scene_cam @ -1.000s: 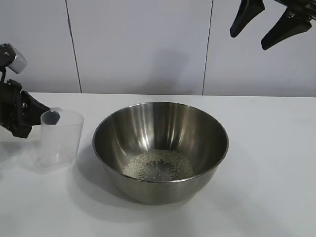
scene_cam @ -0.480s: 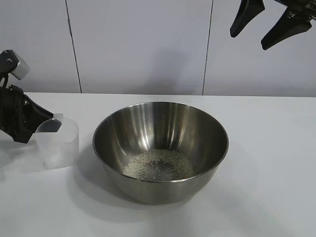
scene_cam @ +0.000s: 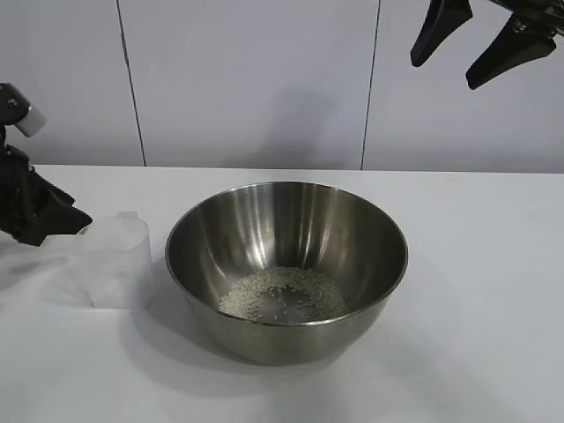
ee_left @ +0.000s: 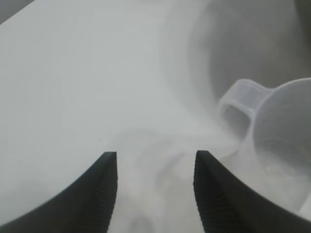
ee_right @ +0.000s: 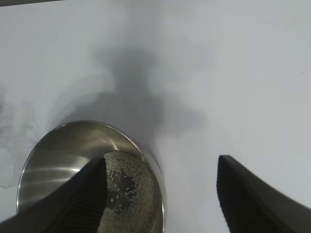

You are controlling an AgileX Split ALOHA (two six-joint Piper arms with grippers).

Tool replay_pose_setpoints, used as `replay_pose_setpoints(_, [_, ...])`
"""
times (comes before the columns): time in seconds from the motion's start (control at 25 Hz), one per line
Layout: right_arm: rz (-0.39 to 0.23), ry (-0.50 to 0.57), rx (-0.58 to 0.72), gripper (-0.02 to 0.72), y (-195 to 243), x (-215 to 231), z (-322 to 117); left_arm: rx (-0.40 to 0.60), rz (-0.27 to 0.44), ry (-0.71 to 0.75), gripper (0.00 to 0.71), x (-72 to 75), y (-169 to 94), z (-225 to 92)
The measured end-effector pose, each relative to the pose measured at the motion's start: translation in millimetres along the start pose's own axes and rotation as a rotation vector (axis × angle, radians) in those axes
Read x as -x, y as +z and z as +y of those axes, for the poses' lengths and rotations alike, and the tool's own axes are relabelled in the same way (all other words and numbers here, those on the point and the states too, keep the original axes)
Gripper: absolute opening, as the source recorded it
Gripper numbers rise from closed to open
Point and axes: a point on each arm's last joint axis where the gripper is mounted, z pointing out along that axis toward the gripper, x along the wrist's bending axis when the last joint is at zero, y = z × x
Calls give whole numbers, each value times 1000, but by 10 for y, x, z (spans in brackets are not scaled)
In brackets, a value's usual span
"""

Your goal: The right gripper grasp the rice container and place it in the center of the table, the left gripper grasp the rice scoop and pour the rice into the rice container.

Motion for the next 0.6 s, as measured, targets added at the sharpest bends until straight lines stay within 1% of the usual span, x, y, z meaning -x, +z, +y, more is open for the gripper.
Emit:
replay_pose_setpoints(0.08, [0, 0, 0, 451, 0, 0, 0, 13, 19, -72, 361, -17, -59, 58])
replay_pose_setpoints(0.12, [0, 0, 0, 451, 0, 0, 0, 29, 17, -108, 361, -15, -85, 92])
replay_pose_setpoints(0.2, [0, 0, 0, 451, 0, 0, 0, 61, 0, -217, 361, -9, -115, 150])
replay_pose_setpoints(0.32, [0, 0, 0, 451, 0, 0, 0, 109, -32, -431, 361, -34, -135, 255])
replay_pose_setpoints(0.36, [0, 0, 0, 451, 0, 0, 0, 129, -54, -510, 361, -36, -144, 297])
replay_pose_setpoints(0.44, [0, 0, 0, 451, 0, 0, 0, 176, -119, -618, 361, -29, -164, 390])
replay_pose_setpoints(0.6, [0, 0, 0, 451, 0, 0, 0, 281, -234, -740, 361, -57, -304, 681])
